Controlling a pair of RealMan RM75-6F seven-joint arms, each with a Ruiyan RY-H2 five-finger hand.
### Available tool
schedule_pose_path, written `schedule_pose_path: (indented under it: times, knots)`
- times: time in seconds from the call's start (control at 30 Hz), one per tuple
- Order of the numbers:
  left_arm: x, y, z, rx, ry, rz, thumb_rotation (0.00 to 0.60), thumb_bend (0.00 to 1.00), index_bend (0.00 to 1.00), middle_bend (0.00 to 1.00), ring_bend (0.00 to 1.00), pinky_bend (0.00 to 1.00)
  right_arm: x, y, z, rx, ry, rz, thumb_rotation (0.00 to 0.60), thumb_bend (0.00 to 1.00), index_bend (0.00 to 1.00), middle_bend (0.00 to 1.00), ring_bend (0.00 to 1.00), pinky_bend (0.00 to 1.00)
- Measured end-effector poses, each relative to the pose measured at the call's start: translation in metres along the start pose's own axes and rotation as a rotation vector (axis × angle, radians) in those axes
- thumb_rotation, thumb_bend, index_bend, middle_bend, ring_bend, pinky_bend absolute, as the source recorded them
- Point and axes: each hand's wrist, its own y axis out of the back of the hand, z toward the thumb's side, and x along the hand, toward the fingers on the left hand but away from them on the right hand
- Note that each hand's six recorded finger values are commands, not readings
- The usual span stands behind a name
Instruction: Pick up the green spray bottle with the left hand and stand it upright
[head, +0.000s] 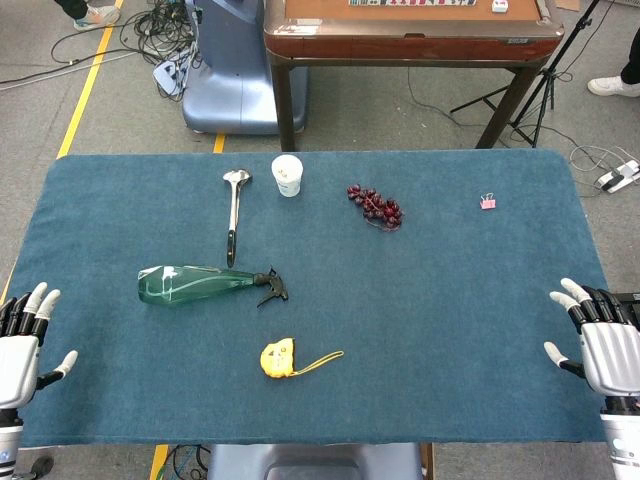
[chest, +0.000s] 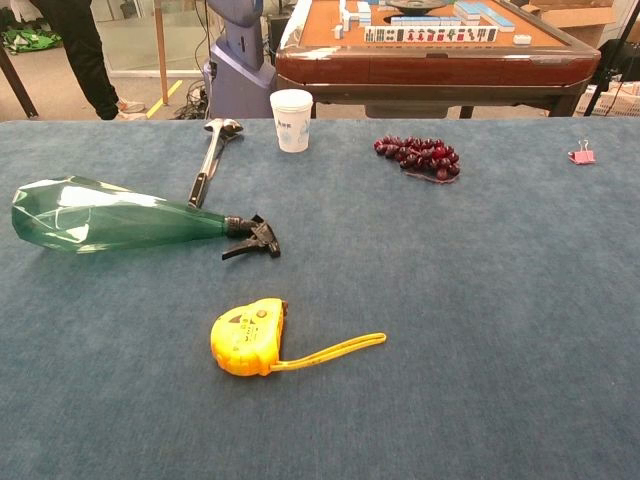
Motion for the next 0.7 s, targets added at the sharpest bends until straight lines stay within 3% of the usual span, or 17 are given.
schedule_pose_path:
  times: [0.47, 0.7]
  knots:
    - [0.0021, -0.0015, -0.0004, 0.038, 0.012, -0.051, 0.600, 0.25, 0.03, 0.00, 0.00, 0.00, 0.0030, 0.0016, -0.0019, -0.006, -0.005, -0.010, 0.600, 0.16, 0.25, 0.16, 0.11, 0.14]
    - [0.0099, 0.0047, 0.0061, 0.043, -0.014, -0.036, 0.600, 0.25, 0.04, 0.00, 0.00, 0.00, 0.0016, 0.0026, -0.0030, -0.004, -0.006, -0.013, 0.600, 0.16, 0.25, 0.16, 0.11, 0.14]
